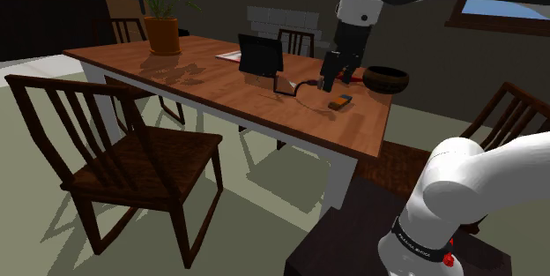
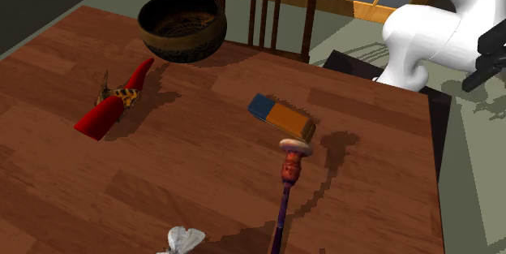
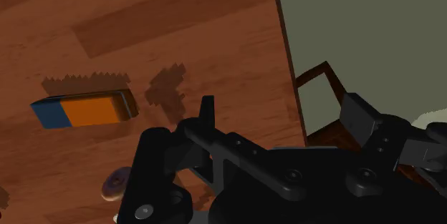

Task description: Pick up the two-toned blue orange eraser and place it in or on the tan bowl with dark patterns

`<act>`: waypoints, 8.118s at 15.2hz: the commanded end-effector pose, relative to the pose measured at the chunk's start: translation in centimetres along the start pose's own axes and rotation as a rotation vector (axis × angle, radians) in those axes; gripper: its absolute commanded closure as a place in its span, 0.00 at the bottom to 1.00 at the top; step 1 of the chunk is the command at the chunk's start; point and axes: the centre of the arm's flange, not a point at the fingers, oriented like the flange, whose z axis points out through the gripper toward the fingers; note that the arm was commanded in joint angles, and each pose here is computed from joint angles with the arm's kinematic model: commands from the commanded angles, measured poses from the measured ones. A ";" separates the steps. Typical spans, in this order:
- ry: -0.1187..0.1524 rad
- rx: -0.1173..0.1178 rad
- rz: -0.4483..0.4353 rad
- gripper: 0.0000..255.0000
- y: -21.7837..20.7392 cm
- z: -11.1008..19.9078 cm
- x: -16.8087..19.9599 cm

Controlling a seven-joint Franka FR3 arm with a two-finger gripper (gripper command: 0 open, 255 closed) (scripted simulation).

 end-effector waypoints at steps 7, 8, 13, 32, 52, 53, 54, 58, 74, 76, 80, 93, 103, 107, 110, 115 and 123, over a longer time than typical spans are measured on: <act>-0.030 -0.013 0.380 0.00 4.5 3.3 6.0; -0.035 -0.015 0.444 0.00 5.5 3.8 6.8; -0.059 -0.026 0.761 0.00 10.9 6.6 9.7; -0.107 -0.047 1.376 0.00 22.8 16.0 9.5; -0.107 -0.047 1.376 1.00 22.8 13.9 9.7; -0.107 -0.047 1.376 1.00 22.9 13.3 9.8; -0.107 -0.047 1.376 1.00 22.9 12.8 9.8; -0.107 -0.047 1.376 1.00 23.0 10.7 10.0; -0.107 -0.047 1.376 1.00 23.3 2.3 10.9; -0.107 -0.047 1.376 1.00 23.3 1.3 11.0; -0.107 -0.047 1.376 1.00 23.4 -0.8 11.2; -0.107 -0.047 1.376 1.00 39.1 -0.8 9.0; -0.107 -0.047 1.376 1.00 52.2 -0.7 7.2; -0.107 -0.047 1.376 1.00 53.4 0.8 6.9; -0.107 -0.047 1.376 1.00 53.3 2.4 6.7; -0.107 -0.047 1.376 1.00 53.2 5.0 6.4; -0.107 -0.047 1.376 1.00 53.1 6.8 6.3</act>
